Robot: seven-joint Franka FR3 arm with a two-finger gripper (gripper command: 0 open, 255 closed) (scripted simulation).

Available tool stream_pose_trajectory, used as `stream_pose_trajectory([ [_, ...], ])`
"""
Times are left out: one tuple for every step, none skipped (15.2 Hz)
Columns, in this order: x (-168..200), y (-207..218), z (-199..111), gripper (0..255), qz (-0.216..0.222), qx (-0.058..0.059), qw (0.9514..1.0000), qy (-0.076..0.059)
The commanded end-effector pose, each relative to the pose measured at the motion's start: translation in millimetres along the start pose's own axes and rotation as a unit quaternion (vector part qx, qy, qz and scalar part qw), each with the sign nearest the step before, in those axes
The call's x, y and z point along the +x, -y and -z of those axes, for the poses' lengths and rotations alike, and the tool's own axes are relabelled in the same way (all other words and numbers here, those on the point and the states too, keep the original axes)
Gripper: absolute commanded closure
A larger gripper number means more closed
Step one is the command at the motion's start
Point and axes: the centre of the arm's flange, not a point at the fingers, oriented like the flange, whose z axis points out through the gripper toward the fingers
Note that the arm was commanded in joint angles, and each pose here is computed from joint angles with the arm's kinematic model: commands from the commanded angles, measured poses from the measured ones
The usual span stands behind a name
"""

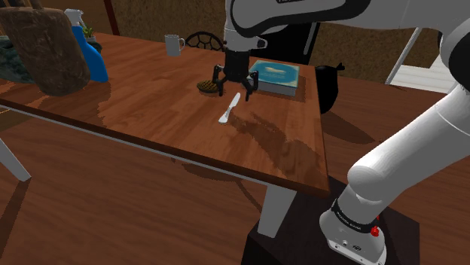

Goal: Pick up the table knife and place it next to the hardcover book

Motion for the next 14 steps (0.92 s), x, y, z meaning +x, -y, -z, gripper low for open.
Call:
stream_pose_trajectory([
  [-0.4,0.3,-10.0,0,0.000,0.000,1.0000,0.000],
  [-0.4,0.3,-18.4,0,0.000,0.000,1.0000,0.000],
  [-0.4,0.3,-18.4,0,0.000,0.000,1.0000,0.000],
  [-0.4,0.3,-18.4,0,0.000,0.000,1.0000,0.000],
  [-0.4,0.3,-18.4,0,0.000,0.000,1.0000,0.000],
  [-0.4,0.3,-18.4,0,0.000,0.000,1.0000,0.000],
  [-0.4,0.3,-18.4,0,0.000,0.000,1.0000,0.000],
  [-0.4,0.3,-18.4,0,0.000,0.000,1.0000,0.000],
  [-0.4,0.3,-18.4,0,0.000,0.000,1.0000,0.000],
  [-0.4,0.3,-18.3,0,0.000,0.000,1.0000,0.000],
  [-0.4,0.3,-18.3,255,0.000,0.000,1.0000,0.000],
  [-0.4,0.3,-18.3,255,0.000,0.000,1.0000,0.000],
  [-0.4,0.3,-18.3,255,0.000,0.000,1.0000,0.000],
  [-0.4,0.3,-18.3,255,0.000,0.000,1.0000,0.000],
])
